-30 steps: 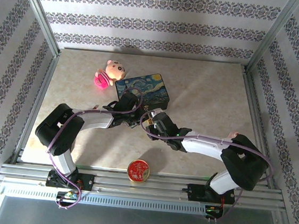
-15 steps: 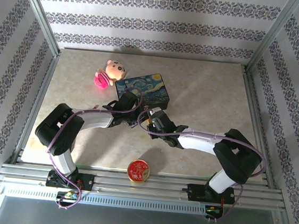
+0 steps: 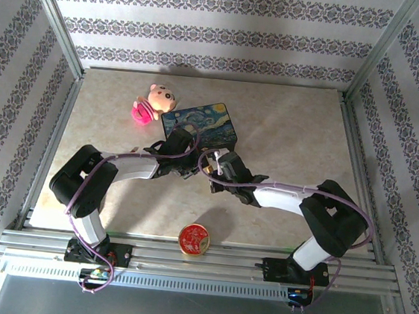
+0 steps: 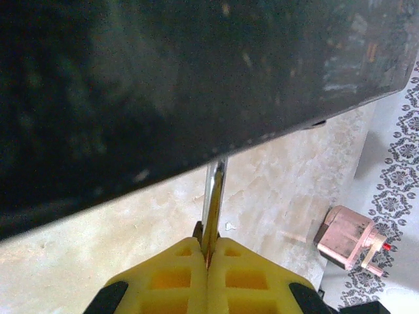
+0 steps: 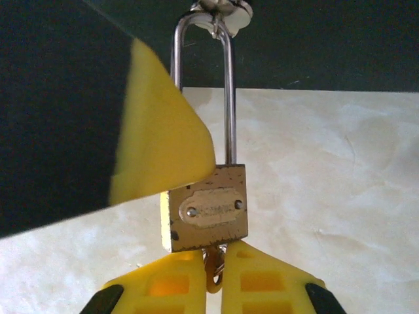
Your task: Unlock a padlock with a key
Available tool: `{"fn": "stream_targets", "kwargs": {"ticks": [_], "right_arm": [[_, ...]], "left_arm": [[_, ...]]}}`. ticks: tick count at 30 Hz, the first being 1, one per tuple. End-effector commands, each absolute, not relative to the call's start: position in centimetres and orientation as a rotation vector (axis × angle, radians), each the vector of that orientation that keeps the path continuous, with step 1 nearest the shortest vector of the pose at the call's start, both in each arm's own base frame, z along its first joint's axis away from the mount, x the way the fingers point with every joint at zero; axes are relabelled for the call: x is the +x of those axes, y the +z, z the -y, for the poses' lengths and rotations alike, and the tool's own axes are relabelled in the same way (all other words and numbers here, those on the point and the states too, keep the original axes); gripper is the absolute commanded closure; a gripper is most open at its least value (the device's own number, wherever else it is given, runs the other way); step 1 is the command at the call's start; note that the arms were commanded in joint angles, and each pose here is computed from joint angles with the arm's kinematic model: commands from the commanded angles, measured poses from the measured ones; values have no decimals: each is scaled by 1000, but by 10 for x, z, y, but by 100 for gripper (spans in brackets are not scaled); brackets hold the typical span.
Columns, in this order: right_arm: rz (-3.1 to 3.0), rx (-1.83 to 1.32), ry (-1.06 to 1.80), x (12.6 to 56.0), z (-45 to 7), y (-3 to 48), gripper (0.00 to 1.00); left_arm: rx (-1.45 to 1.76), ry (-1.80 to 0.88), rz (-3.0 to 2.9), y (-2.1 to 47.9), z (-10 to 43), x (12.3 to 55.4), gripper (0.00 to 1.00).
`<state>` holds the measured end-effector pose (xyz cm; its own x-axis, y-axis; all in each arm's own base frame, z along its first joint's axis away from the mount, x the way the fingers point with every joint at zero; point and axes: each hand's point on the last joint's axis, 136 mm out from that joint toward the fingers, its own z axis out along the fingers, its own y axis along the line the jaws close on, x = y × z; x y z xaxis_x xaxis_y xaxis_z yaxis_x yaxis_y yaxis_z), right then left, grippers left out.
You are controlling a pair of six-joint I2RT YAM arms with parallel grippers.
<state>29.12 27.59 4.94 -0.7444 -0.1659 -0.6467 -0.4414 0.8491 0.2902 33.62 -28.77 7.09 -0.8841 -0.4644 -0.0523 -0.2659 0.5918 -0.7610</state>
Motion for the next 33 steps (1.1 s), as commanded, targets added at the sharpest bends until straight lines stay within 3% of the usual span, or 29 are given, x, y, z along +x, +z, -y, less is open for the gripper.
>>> {"fn": "stream_targets", "kwargs": {"ticks": [1, 3, 7, 15, 19, 23, 33], "right_arm": [[-2347, -305, 761, 298, -272, 61, 100], [-2336, -256, 856, 298, -271, 63, 100], [-2329, -191, 973, 299, -269, 66, 100], [-2318, -136, 1028, 310, -271, 68, 100], [-2340, -111, 1017, 311, -270, 61, 89], [-2359, -91, 995, 309, -265, 53, 82], [-2352, -137, 941, 309, -261, 60, 73]], "left_arm": [[-647, -1198, -2664, 60, 286, 320, 85], [-648, -1204, -2655, 61, 286, 321, 62], [-624, -1217, -2631, 67, 287, 323, 42], [-593, -1173, -2611, 73, 282, 325, 40], [-566, -1124, -2586, 82, 275, 327, 29], [-527, -1064, -2555, 94, 266, 329, 24], [-447, -936, -2490, 120, 247, 333, 9]]}}
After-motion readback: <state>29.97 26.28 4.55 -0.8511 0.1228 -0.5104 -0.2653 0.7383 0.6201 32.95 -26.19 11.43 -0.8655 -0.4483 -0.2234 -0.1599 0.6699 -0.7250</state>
